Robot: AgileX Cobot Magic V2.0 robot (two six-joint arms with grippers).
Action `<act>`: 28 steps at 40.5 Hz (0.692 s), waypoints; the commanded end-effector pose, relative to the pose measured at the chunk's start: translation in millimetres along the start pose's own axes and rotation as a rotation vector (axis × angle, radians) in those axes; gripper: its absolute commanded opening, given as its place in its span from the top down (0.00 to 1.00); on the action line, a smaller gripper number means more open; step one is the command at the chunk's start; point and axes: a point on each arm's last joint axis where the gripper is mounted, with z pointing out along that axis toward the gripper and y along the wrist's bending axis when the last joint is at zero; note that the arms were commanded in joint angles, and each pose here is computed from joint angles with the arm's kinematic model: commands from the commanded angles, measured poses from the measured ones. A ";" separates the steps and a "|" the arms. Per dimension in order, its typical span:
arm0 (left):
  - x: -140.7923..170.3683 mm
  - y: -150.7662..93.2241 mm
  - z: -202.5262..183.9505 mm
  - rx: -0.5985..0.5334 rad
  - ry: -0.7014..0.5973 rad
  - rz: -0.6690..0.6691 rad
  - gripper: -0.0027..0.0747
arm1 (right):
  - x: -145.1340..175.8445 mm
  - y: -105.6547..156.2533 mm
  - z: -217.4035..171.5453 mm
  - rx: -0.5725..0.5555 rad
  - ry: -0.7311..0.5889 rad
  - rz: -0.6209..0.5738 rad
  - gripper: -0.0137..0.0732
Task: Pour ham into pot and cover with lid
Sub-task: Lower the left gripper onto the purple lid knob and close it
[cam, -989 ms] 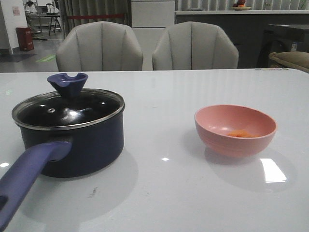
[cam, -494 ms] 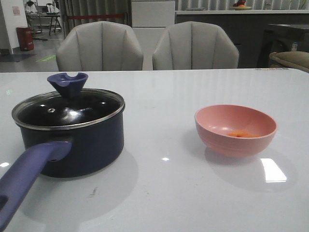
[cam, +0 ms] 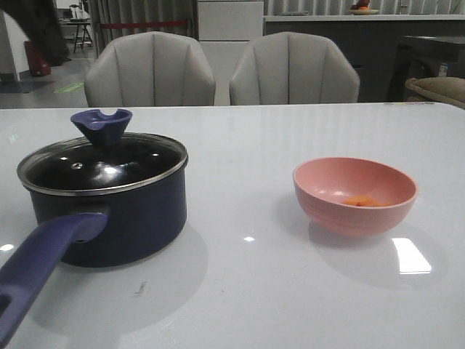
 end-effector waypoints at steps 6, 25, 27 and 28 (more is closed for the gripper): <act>-26.2 -32.2 7.6 -0.015 -0.026 0.020 0.20 | -11.0 1.1 -2.3 -0.009 -0.114 -0.014 0.66; -38.4 -54.0 50.6 -0.035 0.085 -0.016 0.20 | -11.0 1.1 -2.3 -0.009 -0.114 -0.014 0.66; -38.2 -53.9 52.5 -0.038 0.089 -0.017 0.20 | -11.0 1.1 -2.3 -0.009 -0.114 -0.014 0.66; -38.2 -53.9 53.7 -0.039 0.092 -0.017 0.20 | -11.0 1.1 -2.3 -0.009 -0.114 -0.014 0.66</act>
